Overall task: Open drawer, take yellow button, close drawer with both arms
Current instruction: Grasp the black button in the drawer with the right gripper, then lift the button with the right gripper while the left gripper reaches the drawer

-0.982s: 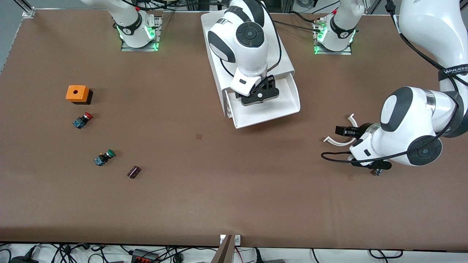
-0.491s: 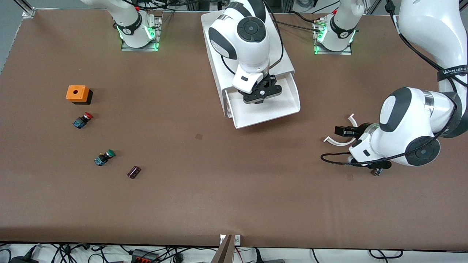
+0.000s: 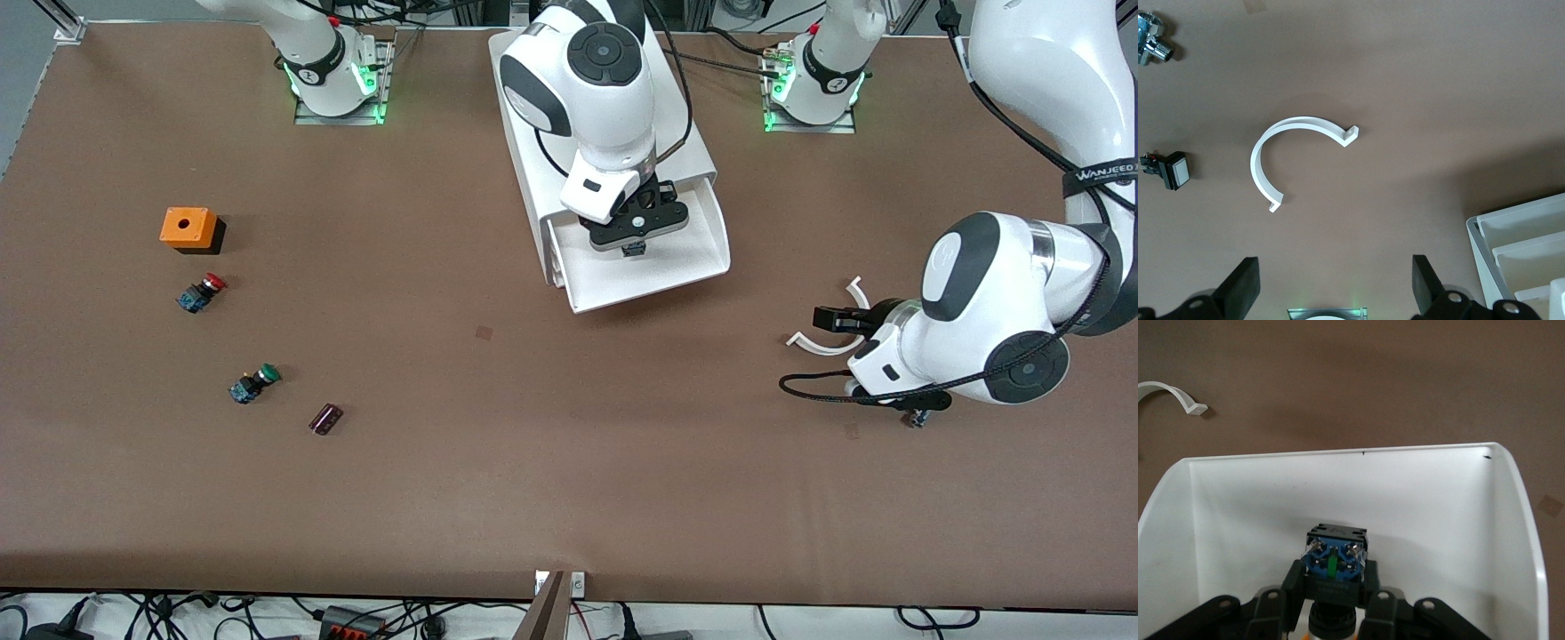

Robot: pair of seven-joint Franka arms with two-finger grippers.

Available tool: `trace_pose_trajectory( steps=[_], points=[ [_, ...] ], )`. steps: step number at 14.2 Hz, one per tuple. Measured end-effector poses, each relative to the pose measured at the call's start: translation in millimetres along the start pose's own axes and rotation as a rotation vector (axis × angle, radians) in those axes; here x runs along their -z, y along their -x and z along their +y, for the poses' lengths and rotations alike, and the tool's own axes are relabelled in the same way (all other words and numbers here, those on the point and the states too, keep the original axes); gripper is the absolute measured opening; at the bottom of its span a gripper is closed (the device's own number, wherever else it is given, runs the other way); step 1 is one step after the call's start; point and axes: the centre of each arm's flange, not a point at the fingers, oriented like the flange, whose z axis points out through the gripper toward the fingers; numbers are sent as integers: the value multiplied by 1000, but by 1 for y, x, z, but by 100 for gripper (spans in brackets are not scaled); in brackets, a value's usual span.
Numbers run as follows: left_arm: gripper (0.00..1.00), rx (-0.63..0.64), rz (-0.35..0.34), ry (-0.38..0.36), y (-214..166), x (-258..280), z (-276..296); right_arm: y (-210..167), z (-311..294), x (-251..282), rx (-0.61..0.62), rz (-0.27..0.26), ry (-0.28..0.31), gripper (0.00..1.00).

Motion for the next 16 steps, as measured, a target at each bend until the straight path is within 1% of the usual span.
trace_pose_trajectory(
  steps=[3, 5, 6, 7, 9, 11, 14, 16],
  points=[
    [100, -18, 5, -6, 3, 2, 13, -26, 36, 25, -58, 1, 16, 39],
    [100, -29, 7, -11, 4, 2, 22, -56, 89, 43, -127, 9, 29, 39],
    [100, -31, 15, -11, 3, 2, 24, -70, 120, 47, -147, 3, 40, 39],
    [100, -32, 27, -9, 2, 4, 24, -81, 149, 47, -157, -13, 55, 39],
    [100, -38, 53, -5, 0, 6, 29, -94, 202, 36, -158, -75, 90, 39],
    [100, -43, 103, -2, -3, 10, 47, -101, 255, 15, -116, -149, 114, 39],
    [100, 7, 217, 12, -6, 16, 96, -103, 326, -18, -78, -237, 123, 39],
    [100, 58, 272, 26, -5, 12, 135, -101, 363, -36, -56, -284, 120, 39]
  ],
)
